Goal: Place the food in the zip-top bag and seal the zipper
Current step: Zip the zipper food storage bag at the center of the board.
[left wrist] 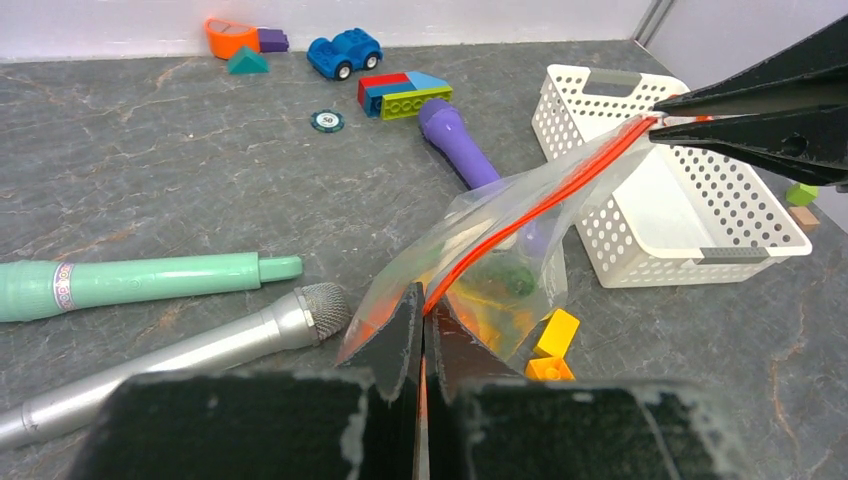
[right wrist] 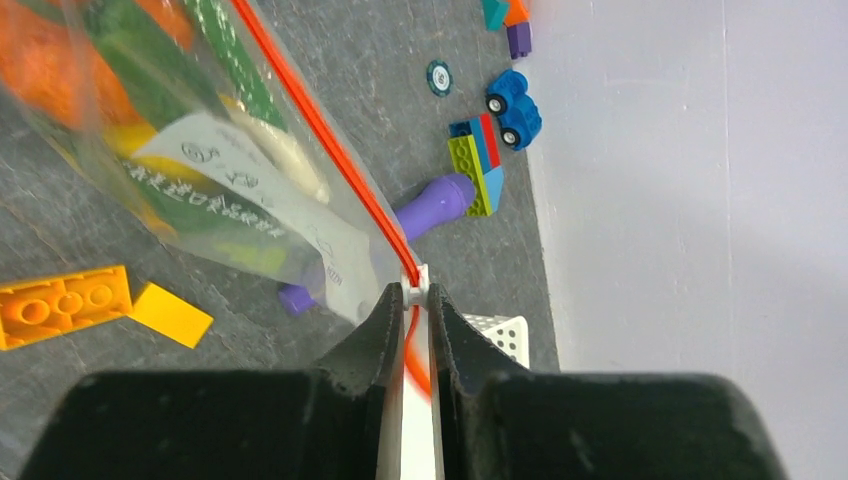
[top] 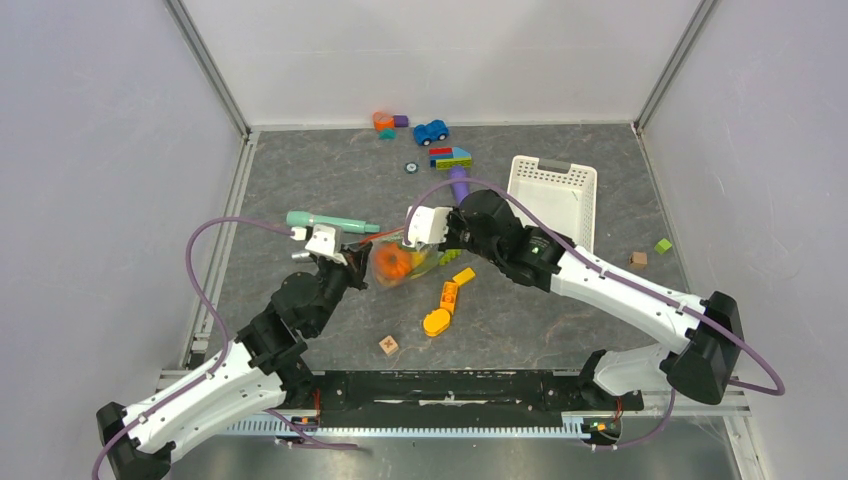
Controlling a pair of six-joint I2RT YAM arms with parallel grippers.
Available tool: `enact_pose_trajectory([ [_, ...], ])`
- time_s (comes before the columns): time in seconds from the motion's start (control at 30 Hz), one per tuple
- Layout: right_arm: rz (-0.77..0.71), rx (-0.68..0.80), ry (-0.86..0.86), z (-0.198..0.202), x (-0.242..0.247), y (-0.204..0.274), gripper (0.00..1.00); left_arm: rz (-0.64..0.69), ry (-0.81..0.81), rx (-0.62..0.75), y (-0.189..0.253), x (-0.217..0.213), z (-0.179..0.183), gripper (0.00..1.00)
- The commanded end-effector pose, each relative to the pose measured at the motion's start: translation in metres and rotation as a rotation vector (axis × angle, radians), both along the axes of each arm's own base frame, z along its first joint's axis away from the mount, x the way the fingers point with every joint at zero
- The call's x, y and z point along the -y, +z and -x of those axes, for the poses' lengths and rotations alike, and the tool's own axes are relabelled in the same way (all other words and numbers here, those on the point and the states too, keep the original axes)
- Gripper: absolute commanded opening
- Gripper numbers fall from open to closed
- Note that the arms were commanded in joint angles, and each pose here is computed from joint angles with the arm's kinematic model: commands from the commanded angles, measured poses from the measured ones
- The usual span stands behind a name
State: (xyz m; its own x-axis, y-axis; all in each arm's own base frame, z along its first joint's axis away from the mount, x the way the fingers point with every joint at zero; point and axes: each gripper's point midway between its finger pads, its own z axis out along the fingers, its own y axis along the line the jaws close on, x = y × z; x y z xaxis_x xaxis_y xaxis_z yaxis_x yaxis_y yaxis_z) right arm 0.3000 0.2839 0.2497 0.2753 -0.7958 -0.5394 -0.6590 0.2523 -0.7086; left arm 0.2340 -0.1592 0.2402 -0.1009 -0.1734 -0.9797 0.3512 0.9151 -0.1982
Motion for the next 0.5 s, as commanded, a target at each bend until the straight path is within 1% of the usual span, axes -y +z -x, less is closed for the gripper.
enact_pose_trajectory([
  [0.0,0.149,0.055,-0.107,-0.0125,0.0479,0.0028,0.11,0.074,0.126,0.041,0.0236,-0.0228,-0.0067,0.02],
  [0.13,0.18,0.043,-0.083,-0.0107,0.0477,0.0011,0.11,0.072,0.119,0.039,0.0218,-0.0208,-0.0069,0.02],
  [0.47,0.177,0.044,-0.082,-0.0102,0.0483,0.0024,0.11,0.075,0.132,0.041,0.0215,-0.0236,-0.0072,0.02],
])
